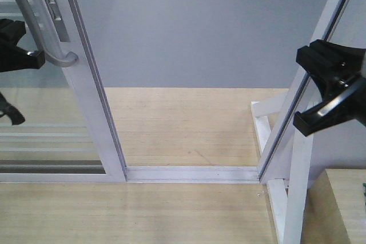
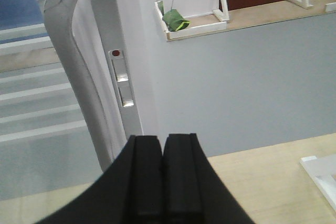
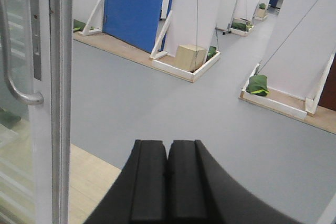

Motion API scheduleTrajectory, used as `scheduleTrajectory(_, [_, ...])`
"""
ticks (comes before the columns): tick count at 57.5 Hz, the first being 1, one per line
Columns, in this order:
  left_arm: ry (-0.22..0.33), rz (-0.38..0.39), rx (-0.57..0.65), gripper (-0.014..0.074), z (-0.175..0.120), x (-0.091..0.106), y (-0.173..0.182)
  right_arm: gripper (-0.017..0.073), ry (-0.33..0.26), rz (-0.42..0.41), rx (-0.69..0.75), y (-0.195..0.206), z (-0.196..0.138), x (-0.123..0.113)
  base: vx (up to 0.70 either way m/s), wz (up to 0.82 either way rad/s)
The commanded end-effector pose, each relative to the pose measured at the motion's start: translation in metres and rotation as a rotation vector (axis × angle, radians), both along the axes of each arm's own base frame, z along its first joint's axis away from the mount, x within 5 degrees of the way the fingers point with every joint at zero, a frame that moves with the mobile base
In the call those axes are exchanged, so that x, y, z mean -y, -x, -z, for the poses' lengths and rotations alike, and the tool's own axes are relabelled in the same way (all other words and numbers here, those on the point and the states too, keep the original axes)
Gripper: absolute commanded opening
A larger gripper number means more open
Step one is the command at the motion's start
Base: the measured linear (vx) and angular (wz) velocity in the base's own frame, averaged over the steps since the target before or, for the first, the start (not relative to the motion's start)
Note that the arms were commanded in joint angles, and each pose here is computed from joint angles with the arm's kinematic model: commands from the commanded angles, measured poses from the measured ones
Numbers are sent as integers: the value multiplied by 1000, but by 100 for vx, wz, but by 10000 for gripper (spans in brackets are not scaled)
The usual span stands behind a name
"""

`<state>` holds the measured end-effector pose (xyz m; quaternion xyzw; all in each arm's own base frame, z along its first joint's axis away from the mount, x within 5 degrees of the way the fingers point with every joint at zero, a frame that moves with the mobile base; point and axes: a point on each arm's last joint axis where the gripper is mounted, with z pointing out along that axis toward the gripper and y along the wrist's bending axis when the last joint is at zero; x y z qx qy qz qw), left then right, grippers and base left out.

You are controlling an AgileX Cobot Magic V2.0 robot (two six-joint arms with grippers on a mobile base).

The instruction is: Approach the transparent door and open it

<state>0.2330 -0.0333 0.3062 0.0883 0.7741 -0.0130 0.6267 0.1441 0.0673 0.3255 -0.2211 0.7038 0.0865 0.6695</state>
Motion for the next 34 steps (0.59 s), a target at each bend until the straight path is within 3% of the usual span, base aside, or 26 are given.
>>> scheduleTrajectory(1, [37, 26, 76, -6, -19, 2, 28, -3, -34, -5, 96, 18, -22, 8, 0, 0])
scheduleTrajectory(18, [199, 85, 83, -6, -14, -6, 121, -3, -27, -67, 119, 72, -28, 28, 0, 0])
scheduleTrajectory(34, [208, 163, 100, -6, 4, -13, 187, -3, -15, -24, 66, 91, -22, 41, 0, 0])
